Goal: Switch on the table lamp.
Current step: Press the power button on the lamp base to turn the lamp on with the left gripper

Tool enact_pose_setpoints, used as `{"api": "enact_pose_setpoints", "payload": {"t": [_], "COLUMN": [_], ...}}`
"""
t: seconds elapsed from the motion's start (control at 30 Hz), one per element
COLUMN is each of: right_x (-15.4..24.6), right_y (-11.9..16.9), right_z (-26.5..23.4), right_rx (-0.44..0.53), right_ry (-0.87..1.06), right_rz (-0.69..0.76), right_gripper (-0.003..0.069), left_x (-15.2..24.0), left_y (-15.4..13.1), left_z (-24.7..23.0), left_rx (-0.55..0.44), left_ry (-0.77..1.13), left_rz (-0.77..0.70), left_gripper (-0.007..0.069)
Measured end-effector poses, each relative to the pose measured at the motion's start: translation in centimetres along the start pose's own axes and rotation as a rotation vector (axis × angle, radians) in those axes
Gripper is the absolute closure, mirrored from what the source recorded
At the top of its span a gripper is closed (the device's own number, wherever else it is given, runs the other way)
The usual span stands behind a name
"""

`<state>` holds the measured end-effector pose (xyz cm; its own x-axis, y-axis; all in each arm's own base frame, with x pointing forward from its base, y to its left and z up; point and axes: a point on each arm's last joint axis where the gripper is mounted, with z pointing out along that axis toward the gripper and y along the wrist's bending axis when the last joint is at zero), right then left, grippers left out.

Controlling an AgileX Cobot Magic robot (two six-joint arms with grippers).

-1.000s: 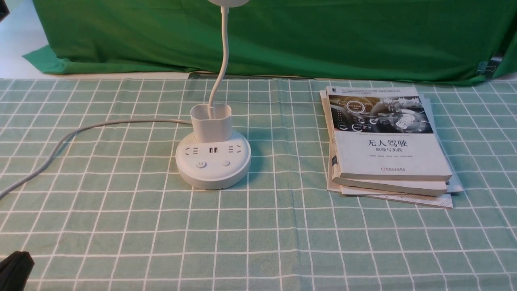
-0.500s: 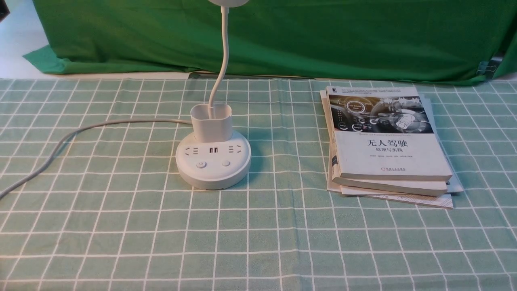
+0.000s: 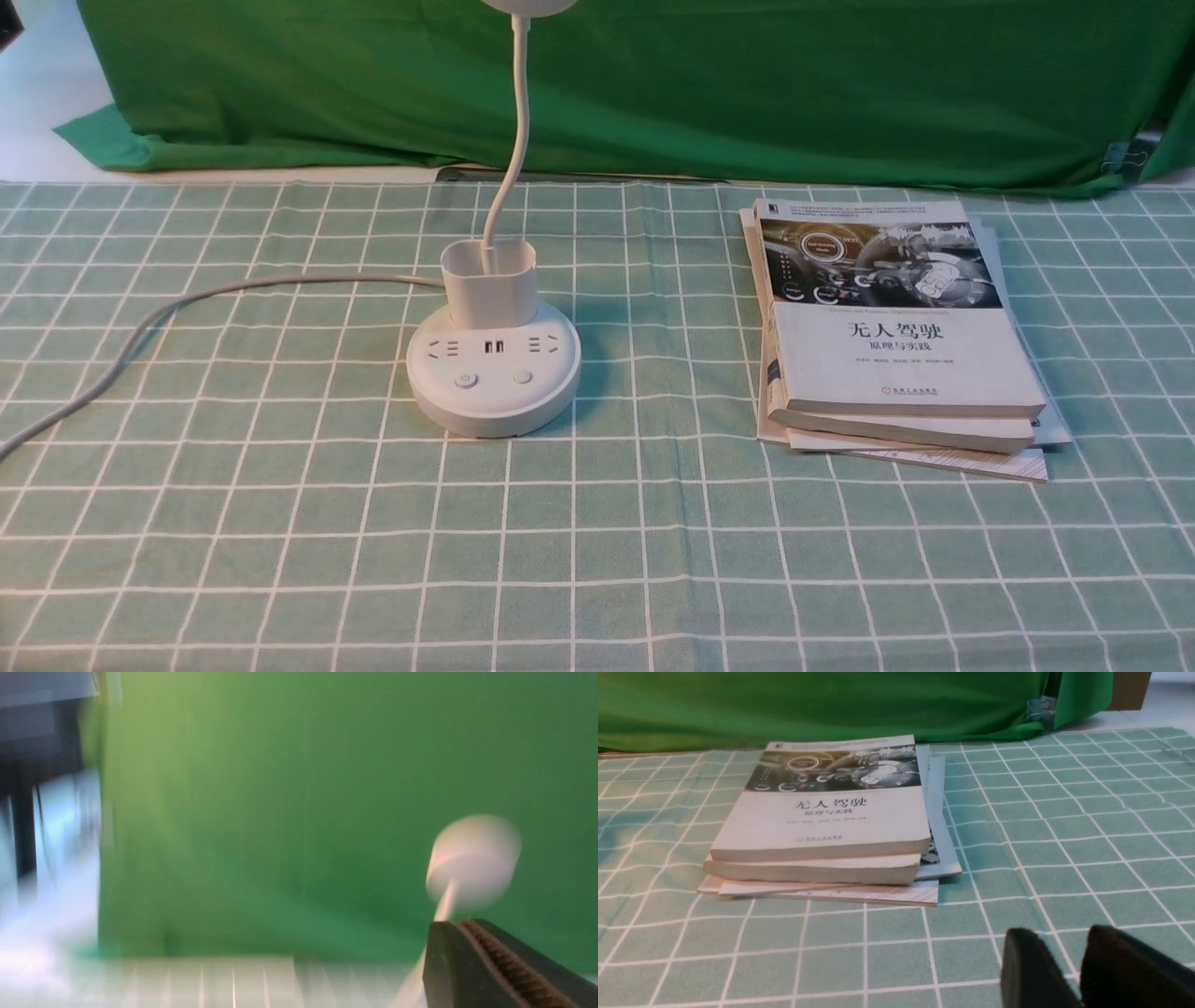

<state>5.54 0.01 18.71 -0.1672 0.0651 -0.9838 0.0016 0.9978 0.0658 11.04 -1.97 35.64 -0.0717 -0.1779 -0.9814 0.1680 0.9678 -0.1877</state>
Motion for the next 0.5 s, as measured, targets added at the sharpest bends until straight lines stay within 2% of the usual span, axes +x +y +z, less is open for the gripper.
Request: {"api": "enact_pose_setpoints", "payload": {"t": [0.07,0.13,0.2,0.27,0.3,0.33,0.4,0.5], "right_x": [0.0,0.0,0.0,0.0,0.0,0.0,0.0,0.0], "right_y": [0.0,0.0,0.0,0.0,0.0,0.0,0.0,0.0], "right_z": [0.0,0.0,0.0,0.0,0.0,0.0,0.0,0.0], "right_rx": [0.0,0.0,0.0,0.0,0.0,0.0,0.0,0.0], "right_ry": [0.0,0.0,0.0,0.0,0.0,0.0,0.0,0.0], "right_rz": [0.0,0.0,0.0,0.0,0.0,0.0,0.0,0.0], "right_gripper": [0.0421,0.0421,0.0421,0.0421,0.0421,0.0421,0.0421,0.0421], "left_x": [1.1,3.3,5.0,5.8,6.7,6.8,7.2,7.2], "left_y": [0.1,0.0,-0.4,-0.7,-1.3,-1.3,-2.4,-4.1], "left_z": [1.7,4.7,6.8,8.0,9.7,9.9,12.2,16.0], "left_rx": [-0.006,-0.007,0.023,0.059,0.14,0.148,0.237,0.262], "left_ry": [0.104,0.306,0.468,0.553,0.659,0.671,0.766,0.841], "left_rz": [-0.069,-0.185,-0.223,-0.207,-0.196,-0.182,-0.155,-0.079], "left_gripper": [0.0604,0.0604,0.0604,0.0604,0.0604,0.0604,0.0604,0.0604]}}
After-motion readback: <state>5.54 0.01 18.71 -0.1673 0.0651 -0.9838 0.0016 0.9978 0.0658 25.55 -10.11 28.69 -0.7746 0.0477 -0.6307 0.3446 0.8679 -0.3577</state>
